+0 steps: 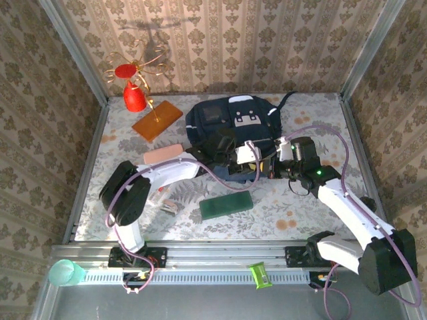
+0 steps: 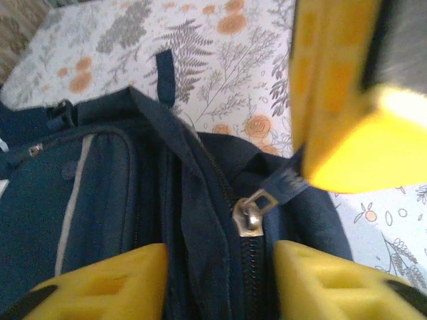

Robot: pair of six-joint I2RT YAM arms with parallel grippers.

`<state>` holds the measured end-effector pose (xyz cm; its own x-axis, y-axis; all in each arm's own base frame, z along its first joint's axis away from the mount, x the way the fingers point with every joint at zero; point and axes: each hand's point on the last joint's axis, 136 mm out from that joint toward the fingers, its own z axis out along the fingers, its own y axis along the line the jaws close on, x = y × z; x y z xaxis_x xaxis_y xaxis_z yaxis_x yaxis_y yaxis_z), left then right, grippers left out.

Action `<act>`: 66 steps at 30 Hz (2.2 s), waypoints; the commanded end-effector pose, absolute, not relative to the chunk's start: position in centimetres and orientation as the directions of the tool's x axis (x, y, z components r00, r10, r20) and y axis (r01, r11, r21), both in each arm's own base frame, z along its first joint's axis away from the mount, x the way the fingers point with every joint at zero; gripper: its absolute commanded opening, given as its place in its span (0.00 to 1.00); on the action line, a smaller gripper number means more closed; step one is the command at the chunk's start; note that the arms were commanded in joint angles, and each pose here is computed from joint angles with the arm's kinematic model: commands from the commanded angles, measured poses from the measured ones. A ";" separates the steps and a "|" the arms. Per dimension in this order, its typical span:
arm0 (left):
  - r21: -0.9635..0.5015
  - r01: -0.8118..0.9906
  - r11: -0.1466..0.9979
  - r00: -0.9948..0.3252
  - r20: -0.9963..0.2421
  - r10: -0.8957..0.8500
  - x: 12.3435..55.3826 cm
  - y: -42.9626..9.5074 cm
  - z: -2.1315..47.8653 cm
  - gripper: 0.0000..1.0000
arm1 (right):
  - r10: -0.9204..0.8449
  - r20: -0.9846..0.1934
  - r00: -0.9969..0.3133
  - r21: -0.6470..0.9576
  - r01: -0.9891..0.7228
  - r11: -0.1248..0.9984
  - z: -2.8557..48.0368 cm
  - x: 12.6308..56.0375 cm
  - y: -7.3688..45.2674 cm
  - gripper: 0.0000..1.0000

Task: Pack the student bag

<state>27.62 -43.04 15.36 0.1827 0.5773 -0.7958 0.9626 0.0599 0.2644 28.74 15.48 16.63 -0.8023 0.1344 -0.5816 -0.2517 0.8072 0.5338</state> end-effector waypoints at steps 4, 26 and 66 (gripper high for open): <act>0.239 0.970 0.053 0.156 -0.769 0.620 27.7 -42.2 14.2 0.22 | 0.165 -0.634 -0.755 0.521 -0.261 0.812 17.9 29.1 15.0 0.00; 0.208 0.966 0.151 0.100 -0.845 0.526 29.8 -37.4 17.2 0.00 | 0.187 -0.706 -0.683 0.359 -0.118 0.926 18.9 30.0 10.4 0.00; 0.172 0.928 0.330 0.004 -0.891 0.453 35.2 -31.8 16.9 0.14 | 0.203 -0.797 -0.569 0.284 -0.057 0.957 20.1 33.5 7.3 0.00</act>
